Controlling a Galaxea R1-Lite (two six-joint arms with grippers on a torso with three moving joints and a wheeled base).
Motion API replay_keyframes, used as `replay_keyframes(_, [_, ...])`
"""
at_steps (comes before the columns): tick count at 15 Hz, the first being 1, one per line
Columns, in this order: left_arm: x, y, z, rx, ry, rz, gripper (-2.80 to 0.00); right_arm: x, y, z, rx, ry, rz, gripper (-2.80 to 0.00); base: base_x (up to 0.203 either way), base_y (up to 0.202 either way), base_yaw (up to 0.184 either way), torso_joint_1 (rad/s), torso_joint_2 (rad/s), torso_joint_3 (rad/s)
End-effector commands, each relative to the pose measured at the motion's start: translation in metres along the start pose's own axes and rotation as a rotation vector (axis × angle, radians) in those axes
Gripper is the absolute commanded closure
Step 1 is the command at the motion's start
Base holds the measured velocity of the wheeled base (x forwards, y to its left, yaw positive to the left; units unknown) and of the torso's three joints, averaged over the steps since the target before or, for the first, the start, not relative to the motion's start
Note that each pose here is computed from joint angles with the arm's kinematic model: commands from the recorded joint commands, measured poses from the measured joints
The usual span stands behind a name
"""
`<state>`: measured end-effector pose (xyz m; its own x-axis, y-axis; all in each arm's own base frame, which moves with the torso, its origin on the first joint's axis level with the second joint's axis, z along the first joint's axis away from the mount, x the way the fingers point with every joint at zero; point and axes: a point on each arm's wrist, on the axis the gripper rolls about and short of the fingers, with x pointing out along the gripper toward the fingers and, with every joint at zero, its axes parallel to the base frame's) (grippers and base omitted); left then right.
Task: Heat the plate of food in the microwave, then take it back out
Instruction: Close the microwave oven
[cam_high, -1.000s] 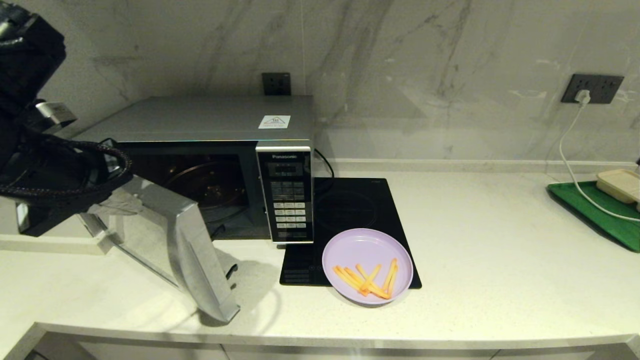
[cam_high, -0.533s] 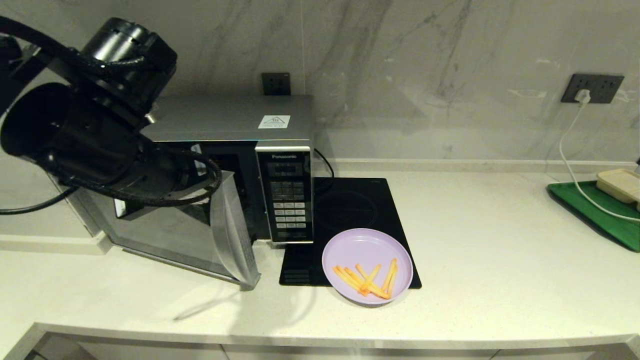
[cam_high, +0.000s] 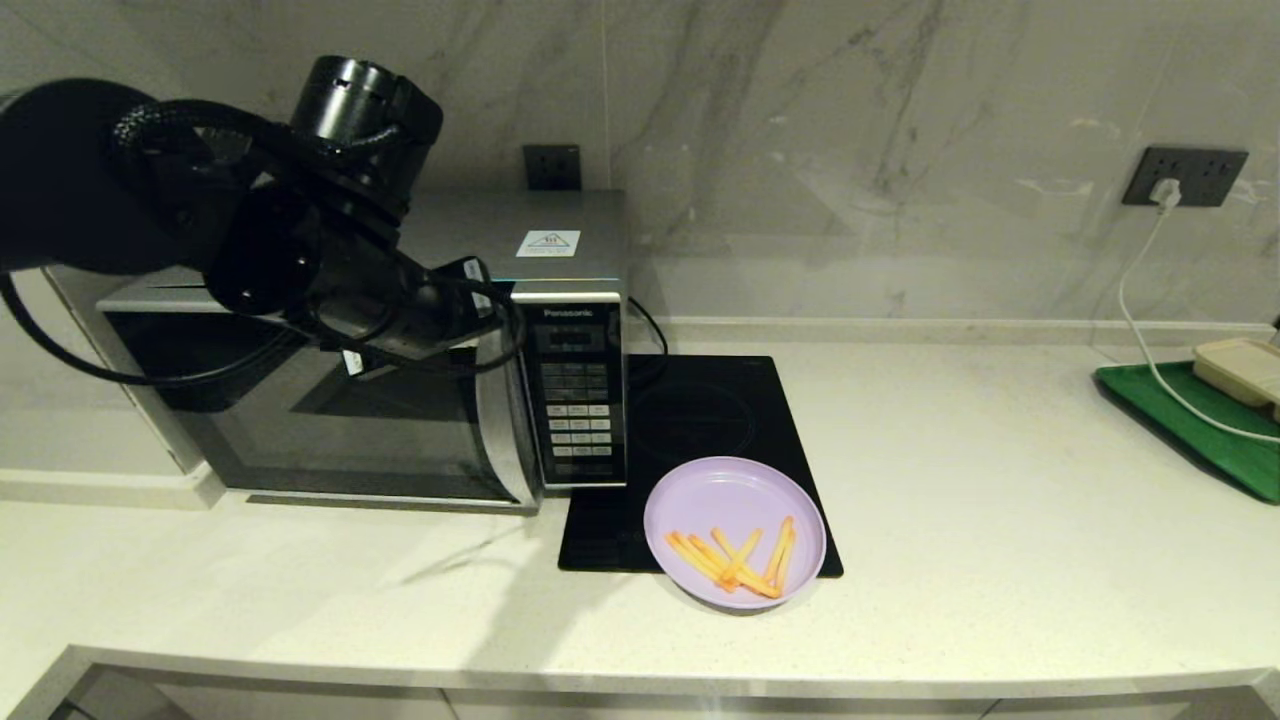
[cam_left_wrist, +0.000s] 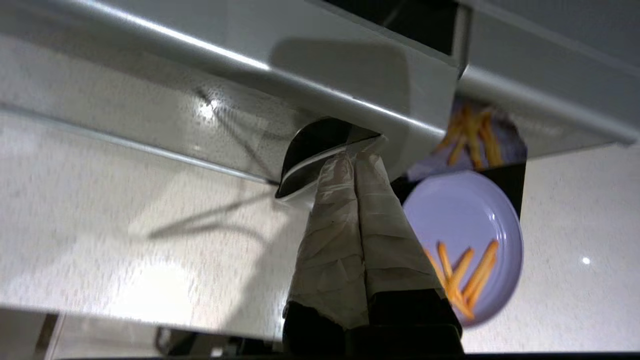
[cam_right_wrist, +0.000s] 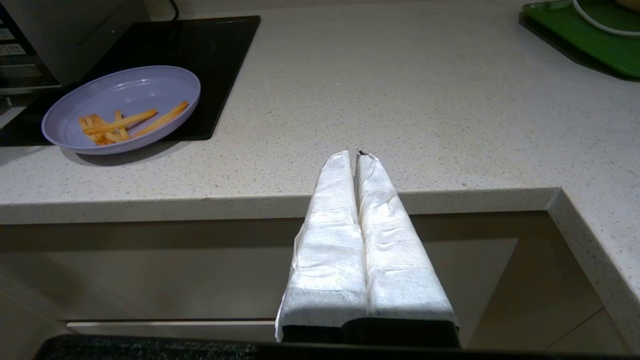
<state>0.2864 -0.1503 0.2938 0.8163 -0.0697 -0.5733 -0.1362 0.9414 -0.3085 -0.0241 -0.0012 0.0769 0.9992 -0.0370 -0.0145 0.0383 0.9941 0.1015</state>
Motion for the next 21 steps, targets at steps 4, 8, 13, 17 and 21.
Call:
replay_keyframes(4, [0.025, -0.010, 0.001, 0.033, -0.064, -0.001, 0.00, 0.000, 0.000, 0.000, 0.000, 0.001, 0.000, 0.00, 0.000, 0.000, 0.000, 0.000, 0.00, 0.000])
replay_keyframes(8, [0.032, -0.015, 0.005, 0.045, -0.131, -0.014, 0.00, 0.000, 0.000, 0.000, 0.000, 0.001, 0.000, 0.00, 0.000, 0.000, 0.000, 0.000, 0.00, 0.000])
replay_keyframes(13, [0.009, -0.014, 0.009, 0.068, -0.197, -0.017, 0.00, 0.000, 0.000, 0.000, 0.000, 0.001, 0.000, 0.00, 0.000, 0.000, 0.000, 0.000, 0.00, 0.000])
replay_keyframes(17, [-0.057, 0.001, -0.016, 0.179, -0.197, -0.085, 0.00, 0.000, 0.000, 0.000, 0.000, 0.001, 0.000, 0.00, 0.000, 0.000, 0.000, 0.000, 0.00, 0.000])
replay_keyframes(21, [-0.105, 0.024, -0.043, 0.252, -0.233, -0.087, 0.00, 0.000, 0.000, 0.000, 0.000, 0.000, 0.000, 0.00, 0.000, 0.000, 0.000, 0.000, 0.00, 0.000])
